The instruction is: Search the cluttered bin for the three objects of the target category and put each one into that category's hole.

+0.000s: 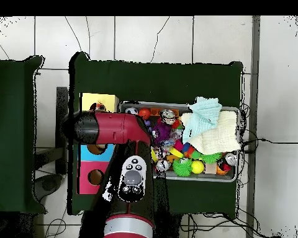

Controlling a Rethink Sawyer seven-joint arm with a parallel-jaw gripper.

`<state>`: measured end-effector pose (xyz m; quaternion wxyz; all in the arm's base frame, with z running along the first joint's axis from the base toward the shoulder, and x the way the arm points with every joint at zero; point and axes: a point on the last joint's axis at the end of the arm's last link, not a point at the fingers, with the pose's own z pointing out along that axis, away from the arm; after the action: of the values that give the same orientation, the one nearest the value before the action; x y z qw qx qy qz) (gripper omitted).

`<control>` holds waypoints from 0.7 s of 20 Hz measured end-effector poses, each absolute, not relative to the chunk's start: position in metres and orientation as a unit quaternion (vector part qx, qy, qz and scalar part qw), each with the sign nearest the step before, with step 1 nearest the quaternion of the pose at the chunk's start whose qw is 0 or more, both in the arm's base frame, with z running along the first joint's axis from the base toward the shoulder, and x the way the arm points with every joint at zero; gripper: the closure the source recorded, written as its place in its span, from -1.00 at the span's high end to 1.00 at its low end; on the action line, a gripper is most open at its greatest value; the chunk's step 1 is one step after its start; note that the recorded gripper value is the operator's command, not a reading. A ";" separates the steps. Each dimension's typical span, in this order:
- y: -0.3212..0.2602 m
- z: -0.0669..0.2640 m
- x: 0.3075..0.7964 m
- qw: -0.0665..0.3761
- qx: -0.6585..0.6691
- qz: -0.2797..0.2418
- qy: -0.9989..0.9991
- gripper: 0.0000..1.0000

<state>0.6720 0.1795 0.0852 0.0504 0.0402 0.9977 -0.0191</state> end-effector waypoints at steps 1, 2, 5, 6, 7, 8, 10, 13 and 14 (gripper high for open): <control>0.183 0.085 0.671 0.051 0.038 -0.019 0.998 -1.00; 0.185 0.085 0.671 0.051 0.037 -0.019 0.998 -1.00; 0.194 0.086 0.668 0.051 0.032 -0.020 0.998 -1.00; 0.197 0.086 0.667 0.051 0.030 -0.020 0.998 -1.00; 0.200 0.086 0.666 0.051 0.029 -0.020 0.998 -1.00; 0.206 0.086 0.664 0.051 0.026 -0.020 0.998 -1.00; 0.212 0.086 0.662 0.051 0.023 -0.019 0.998 -1.00; 0.218 0.086 0.661 0.051 0.021 -0.019 0.998 -1.00; 0.218 0.086 0.660 0.051 0.021 -0.019 0.998 -1.00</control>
<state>0.6604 0.2184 0.0860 0.0513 0.0214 0.9983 -0.0194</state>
